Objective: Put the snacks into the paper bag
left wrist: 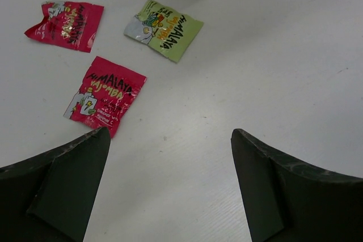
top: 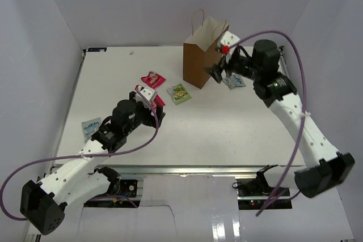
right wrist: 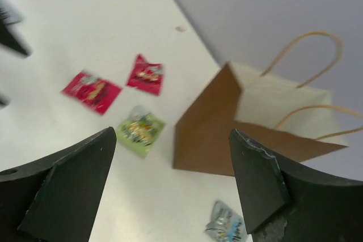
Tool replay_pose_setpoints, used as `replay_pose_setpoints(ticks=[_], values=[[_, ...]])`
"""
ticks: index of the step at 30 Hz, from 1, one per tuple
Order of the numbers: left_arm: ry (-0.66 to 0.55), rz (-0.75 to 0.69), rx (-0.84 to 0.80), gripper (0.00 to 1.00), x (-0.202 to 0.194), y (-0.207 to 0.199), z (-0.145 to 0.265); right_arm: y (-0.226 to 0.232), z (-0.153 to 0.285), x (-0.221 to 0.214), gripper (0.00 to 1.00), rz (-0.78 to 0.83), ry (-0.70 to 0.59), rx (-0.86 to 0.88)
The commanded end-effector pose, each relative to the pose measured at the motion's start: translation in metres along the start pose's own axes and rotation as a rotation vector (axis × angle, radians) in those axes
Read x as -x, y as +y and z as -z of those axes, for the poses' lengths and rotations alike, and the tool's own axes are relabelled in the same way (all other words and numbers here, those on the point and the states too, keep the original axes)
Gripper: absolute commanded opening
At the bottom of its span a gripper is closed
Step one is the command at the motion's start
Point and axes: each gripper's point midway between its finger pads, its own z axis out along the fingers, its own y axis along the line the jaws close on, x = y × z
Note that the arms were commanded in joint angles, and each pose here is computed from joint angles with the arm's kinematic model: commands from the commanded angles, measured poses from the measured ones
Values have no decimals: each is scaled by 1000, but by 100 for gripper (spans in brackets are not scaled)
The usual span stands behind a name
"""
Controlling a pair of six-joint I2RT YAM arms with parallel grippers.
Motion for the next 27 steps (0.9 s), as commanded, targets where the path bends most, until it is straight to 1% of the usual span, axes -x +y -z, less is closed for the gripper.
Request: replay_pose_setpoints(ticks=[1, 2, 3, 4, 5, 6, 7, 8, 9, 10, 11, 12, 13, 14, 15, 16, 17, 18, 19, 20, 21, 22, 24, 25, 27], values=[[6, 91, 1, 98, 4, 6, -7, 78, 30, -54, 87, -27, 50, 266], [11, 121, -17, 98, 4, 9, -9, 88, 45, -59, 87, -7, 40, 275], [44, 175, -19, 98, -4, 11, -17, 108, 55, -101, 88, -69, 100, 315], [58, 211, -20, 97, -6, 14, -20, 114, 62, -115, 87, -91, 114, 322], [60, 261, 10, 97, -4, 27, -25, 119, 70, -122, 87, -107, 111, 327], [81, 352, -1, 97, -7, 26, -30, 123, 80, -142, 87, -175, 120, 344], [136, 424, 34, 97, -23, 37, -41, 121, 85, -146, 87, -206, 126, 341], [154, 484, 51, 97, -25, 40, -48, 110, 90, -149, 87, -232, 137, 309], [186, 538, 95, 97, -32, 47, -55, 109, 91, -146, 87, -265, 130, 310], [269, 644, 167, 94, -54, 53, -68, 108, 92, -146, 87, -278, 127, 307], [356, 691, 235, 94, -72, 56, -69, 106, 93, -146, 87, -281, 120, 303], [355, 719, 284, 94, -60, 65, -77, 106, 93, -148, 87, -281, 121, 297], [409, 762, 392, 94, -80, 77, -85, 108, 93, -152, 86, -295, 130, 290], [454, 778, 448, 94, -89, 81, -84, 106, 92, -154, 86, -291, 131, 282], [440, 794, 483, 94, -79, 87, -90, 104, 91, -158, 86, -291, 145, 267], [439, 796, 538, 94, -82, 95, -91, 103, 91, -161, 86, -283, 154, 258], [474, 813, 581, 96, -92, 97, -94, 101, 91, -165, 86, -283, 166, 251], [458, 817, 596, 96, -83, 101, -99, 98, 91, -169, 86, -277, 184, 231], [472, 825, 627, 98, -86, 103, -99, 97, 90, -172, 86, -272, 193, 224], [503, 826, 643, 98, -95, 103, -104, 96, 90, -173, 86, -269, 196, 220], [514, 829, 652, 98, -96, 104, -106, 96, 90, -174, 86, -266, 199, 218], [502, 834, 652, 98, -88, 106, -112, 97, 90, -175, 86, -267, 200, 220], [556, 838, 675, 98, -101, 105, -117, 98, 90, -175, 85, -262, 199, 222], [550, 842, 676, 98, -97, 107, -122, 98, 90, -175, 85, -260, 200, 225], [606, 845, 701, 98, -111, 106, -125, 99, 90, -177, 85, -255, 205, 221]])
